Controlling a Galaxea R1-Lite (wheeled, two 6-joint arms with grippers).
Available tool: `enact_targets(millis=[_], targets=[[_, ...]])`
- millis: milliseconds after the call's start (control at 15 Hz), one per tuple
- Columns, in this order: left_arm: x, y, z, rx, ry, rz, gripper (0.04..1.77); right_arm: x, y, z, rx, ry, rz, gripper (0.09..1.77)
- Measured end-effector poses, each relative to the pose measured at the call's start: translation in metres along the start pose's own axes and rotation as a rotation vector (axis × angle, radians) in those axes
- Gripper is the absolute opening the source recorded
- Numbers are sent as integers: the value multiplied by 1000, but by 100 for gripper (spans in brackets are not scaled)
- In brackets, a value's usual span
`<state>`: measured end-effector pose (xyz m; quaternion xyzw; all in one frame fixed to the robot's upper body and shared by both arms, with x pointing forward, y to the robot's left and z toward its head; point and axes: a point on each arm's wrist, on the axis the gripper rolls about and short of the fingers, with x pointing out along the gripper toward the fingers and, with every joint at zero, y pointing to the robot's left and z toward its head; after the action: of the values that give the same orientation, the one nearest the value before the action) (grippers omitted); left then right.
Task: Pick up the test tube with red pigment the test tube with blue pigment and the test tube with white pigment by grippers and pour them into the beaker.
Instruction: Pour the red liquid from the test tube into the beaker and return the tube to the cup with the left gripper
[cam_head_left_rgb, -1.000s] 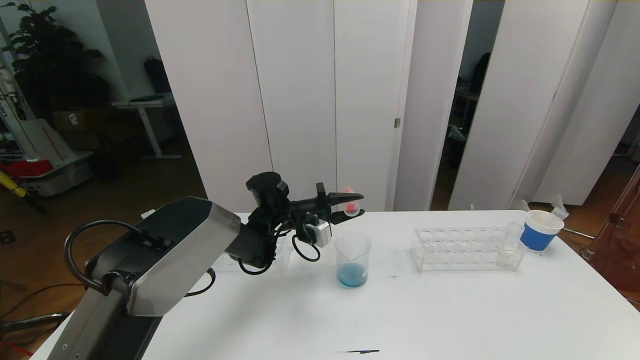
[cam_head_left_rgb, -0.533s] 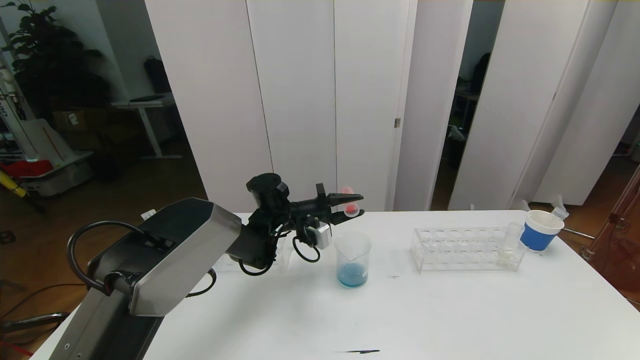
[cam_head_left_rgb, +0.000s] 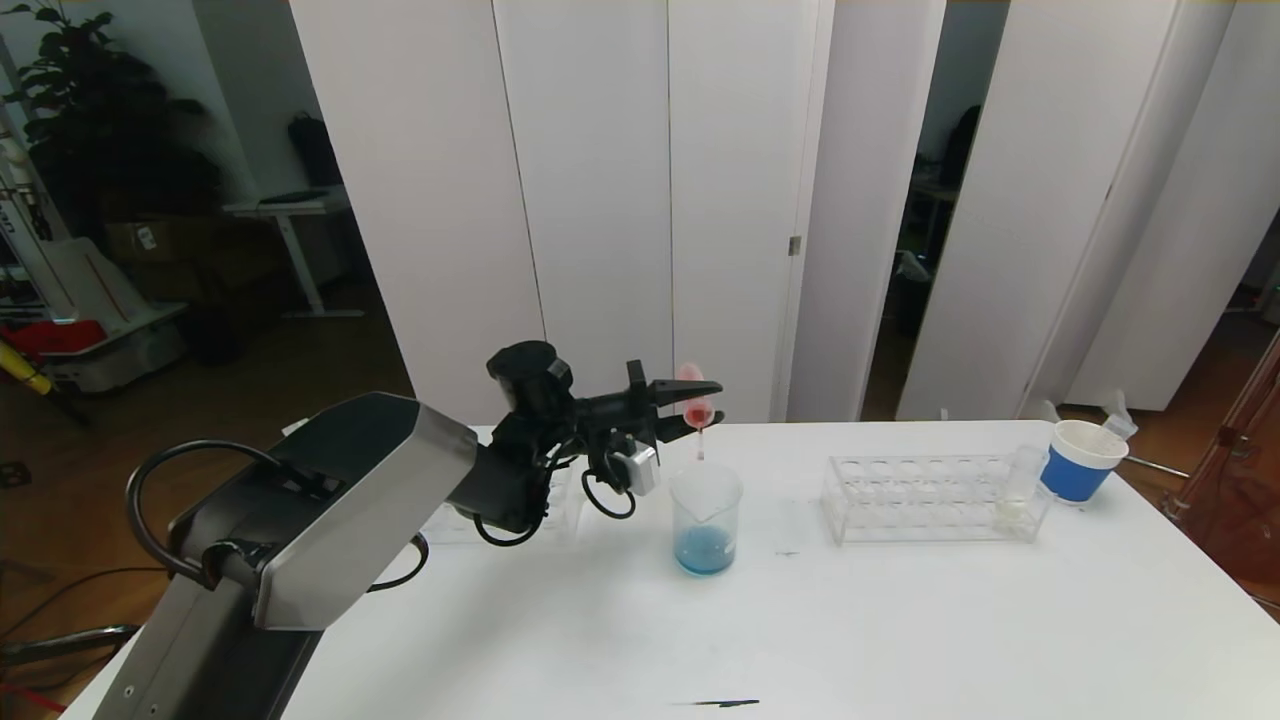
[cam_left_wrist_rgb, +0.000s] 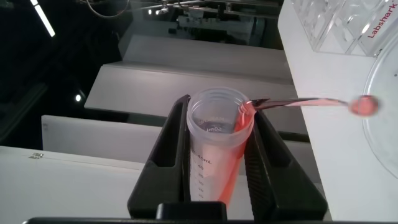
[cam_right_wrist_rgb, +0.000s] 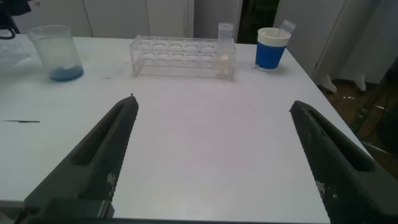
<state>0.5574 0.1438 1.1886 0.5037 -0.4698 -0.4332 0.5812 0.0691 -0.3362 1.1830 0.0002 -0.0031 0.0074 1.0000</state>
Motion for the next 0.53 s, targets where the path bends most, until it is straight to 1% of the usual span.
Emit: enact_targets(millis=[333,533], targets=[[1,3,-1,26,-2,6,58,0,0,0,0,0,0,175],[2,7,-2,58,-4,16,58,0,0,0,0,0,0,175]])
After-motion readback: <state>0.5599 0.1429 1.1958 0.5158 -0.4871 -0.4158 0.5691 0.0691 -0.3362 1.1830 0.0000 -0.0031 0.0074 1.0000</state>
